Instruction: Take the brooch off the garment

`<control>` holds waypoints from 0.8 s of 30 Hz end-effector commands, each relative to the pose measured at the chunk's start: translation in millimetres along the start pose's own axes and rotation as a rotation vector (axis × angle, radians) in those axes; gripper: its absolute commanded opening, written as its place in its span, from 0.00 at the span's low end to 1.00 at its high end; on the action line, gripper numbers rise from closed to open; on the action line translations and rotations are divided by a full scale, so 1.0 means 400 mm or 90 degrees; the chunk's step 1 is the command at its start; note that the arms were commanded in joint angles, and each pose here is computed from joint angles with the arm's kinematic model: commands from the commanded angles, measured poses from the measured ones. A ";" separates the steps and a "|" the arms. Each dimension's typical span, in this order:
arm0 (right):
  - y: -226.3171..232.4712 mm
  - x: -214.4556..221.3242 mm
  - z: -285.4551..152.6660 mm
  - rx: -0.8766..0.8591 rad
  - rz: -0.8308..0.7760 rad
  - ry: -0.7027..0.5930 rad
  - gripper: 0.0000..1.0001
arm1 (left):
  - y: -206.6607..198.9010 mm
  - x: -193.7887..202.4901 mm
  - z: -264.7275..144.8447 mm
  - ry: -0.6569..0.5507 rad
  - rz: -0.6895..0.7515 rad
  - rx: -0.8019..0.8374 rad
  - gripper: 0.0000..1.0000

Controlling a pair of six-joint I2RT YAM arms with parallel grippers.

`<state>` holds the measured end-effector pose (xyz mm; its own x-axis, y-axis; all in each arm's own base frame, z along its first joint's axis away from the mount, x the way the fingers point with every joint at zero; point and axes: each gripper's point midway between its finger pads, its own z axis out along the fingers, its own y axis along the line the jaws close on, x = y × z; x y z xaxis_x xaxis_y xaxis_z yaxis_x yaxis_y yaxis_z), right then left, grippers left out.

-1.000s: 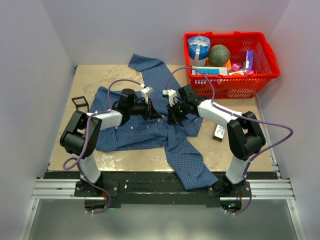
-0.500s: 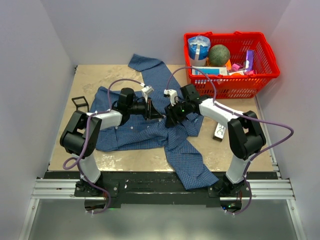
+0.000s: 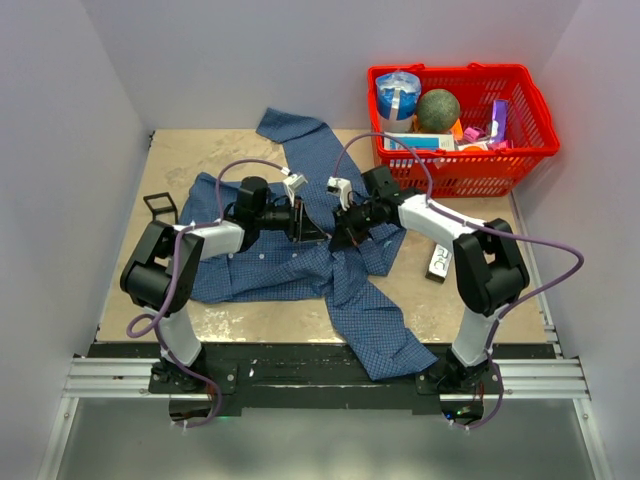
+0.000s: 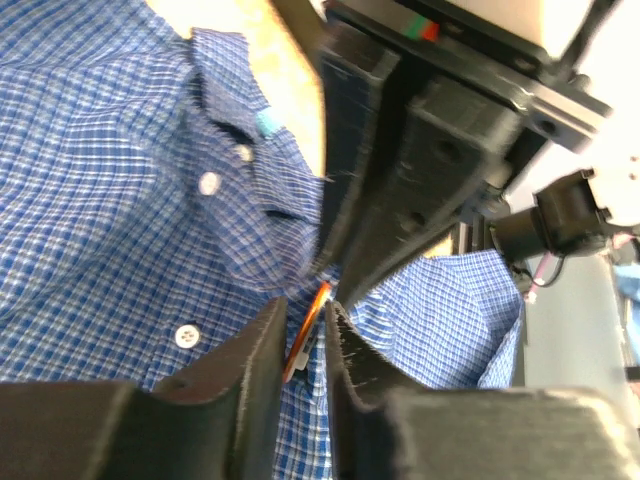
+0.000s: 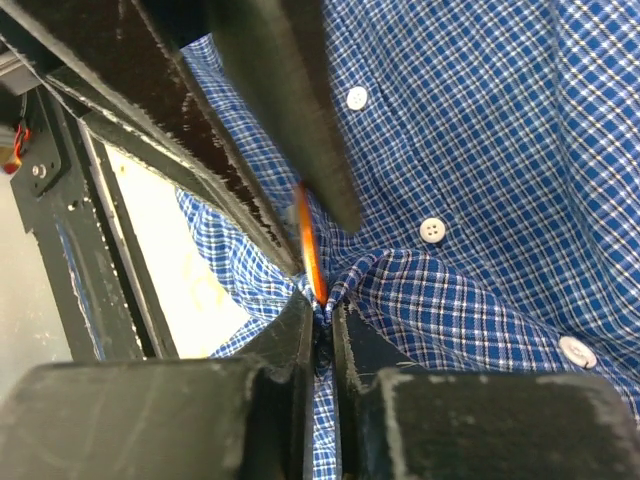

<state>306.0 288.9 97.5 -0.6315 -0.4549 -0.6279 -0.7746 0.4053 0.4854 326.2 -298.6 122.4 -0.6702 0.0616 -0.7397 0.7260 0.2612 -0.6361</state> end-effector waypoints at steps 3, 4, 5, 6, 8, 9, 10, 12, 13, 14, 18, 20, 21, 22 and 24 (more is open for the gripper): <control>0.030 -0.029 0.000 -0.032 -0.046 -0.015 0.02 | 0.021 -0.027 -0.006 -0.014 0.014 -0.027 0.32; 0.031 -0.029 0.000 -0.034 -0.046 -0.015 0.01 | 0.019 -0.027 -0.005 -0.013 0.014 -0.023 0.30; 0.032 -0.029 0.000 -0.036 -0.046 -0.015 0.01 | 0.017 -0.027 -0.004 -0.014 0.018 -0.016 0.21; 0.031 -0.032 0.001 -0.035 -0.046 -0.017 0.01 | 0.015 -0.024 -0.003 -0.011 0.015 -0.011 0.16; 0.029 -0.031 0.001 -0.032 -0.046 -0.016 0.01 | 0.013 -0.026 -0.003 -0.013 0.018 -0.008 0.11; 0.030 -0.028 0.003 -0.033 -0.045 -0.014 0.01 | 0.011 -0.026 -0.004 -0.012 0.016 -0.004 0.10; 0.027 -0.027 0.002 -0.031 -0.044 -0.013 0.01 | 0.008 -0.027 -0.004 -0.013 0.016 -0.001 0.08; 0.025 -0.023 0.004 -0.031 -0.041 -0.010 0.01 | -0.003 -0.031 -0.004 -0.015 0.020 0.015 0.03; 0.025 -0.023 0.004 -0.031 -0.042 -0.010 0.01 | -0.005 -0.031 -0.004 -0.016 0.020 0.018 0.00; 0.026 -0.021 0.005 -0.030 -0.039 -0.008 0.02 | -0.007 -0.033 -0.004 -0.017 0.019 0.021 0.00; 0.024 -0.045 -0.011 -0.014 -0.043 -0.018 0.45 | -0.013 -0.029 -0.005 -0.013 0.019 0.030 0.00; 0.033 -0.069 -0.029 -0.021 -0.052 -0.035 0.52 | -0.014 -0.024 -0.005 -0.011 0.016 0.031 0.00; 0.037 -0.075 -0.035 -0.026 -0.051 -0.039 0.53 | -0.014 -0.025 -0.006 -0.012 0.018 0.029 0.00; 0.047 -0.081 -0.037 -0.041 -0.053 -0.044 0.55 | -0.013 -0.025 -0.006 -0.012 0.019 0.028 0.00; 0.055 -0.092 -0.037 -0.048 -0.045 -0.049 0.56 | -0.011 -0.026 -0.005 -0.013 0.019 0.026 0.00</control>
<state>303.4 290.2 102.5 -0.6193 -0.4647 -0.6329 -0.7851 0.3778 0.4908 323.1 -297.5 120.6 -0.6814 0.0695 -0.7286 0.7203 0.2402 -0.6507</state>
